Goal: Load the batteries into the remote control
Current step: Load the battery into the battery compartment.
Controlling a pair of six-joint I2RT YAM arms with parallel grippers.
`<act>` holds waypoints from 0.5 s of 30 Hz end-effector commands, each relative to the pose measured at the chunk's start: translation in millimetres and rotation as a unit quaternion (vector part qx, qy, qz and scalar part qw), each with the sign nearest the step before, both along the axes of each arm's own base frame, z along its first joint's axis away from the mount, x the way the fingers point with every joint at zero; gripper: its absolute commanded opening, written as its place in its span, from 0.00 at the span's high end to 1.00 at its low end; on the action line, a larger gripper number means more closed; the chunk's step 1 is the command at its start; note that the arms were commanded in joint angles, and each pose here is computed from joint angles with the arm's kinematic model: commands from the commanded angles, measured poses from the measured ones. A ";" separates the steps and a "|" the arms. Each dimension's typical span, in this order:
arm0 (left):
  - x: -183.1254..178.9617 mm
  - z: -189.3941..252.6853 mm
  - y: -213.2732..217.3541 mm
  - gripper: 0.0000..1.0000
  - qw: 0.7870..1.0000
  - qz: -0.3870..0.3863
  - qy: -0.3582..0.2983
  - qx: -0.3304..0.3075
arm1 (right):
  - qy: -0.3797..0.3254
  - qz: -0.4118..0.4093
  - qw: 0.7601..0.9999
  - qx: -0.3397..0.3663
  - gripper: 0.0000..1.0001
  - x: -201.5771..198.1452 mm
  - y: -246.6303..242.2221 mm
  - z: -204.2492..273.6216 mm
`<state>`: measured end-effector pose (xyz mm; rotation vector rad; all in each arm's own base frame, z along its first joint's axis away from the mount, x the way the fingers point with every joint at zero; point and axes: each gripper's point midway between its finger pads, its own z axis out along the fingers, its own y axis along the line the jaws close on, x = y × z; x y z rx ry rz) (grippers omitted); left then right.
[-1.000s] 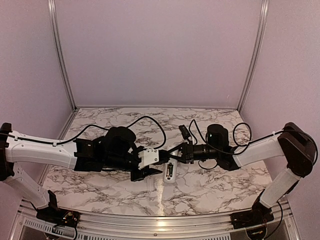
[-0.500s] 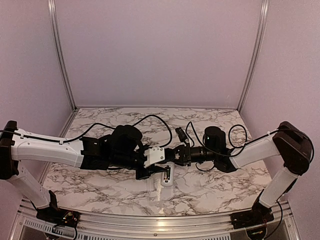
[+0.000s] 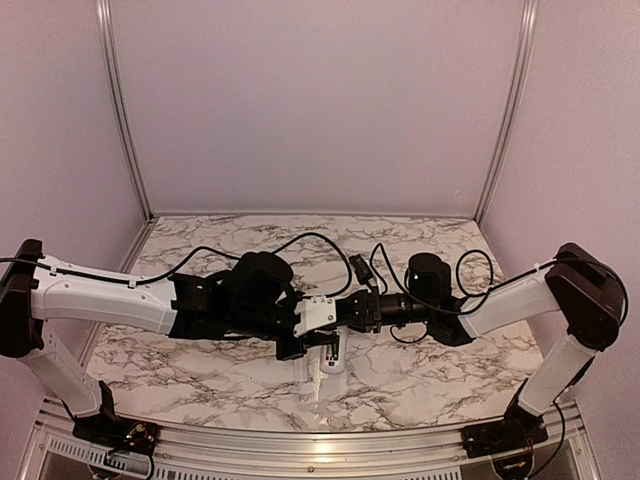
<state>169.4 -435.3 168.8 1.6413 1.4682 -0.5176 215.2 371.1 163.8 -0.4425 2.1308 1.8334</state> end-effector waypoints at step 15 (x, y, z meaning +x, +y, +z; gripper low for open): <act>-3.6 -23.8 -3.0 0.86 0.999 -0.012 0.000 0.050 | -0.026 0.010 0.999 0.027 1.00 1.1 10.0 21.8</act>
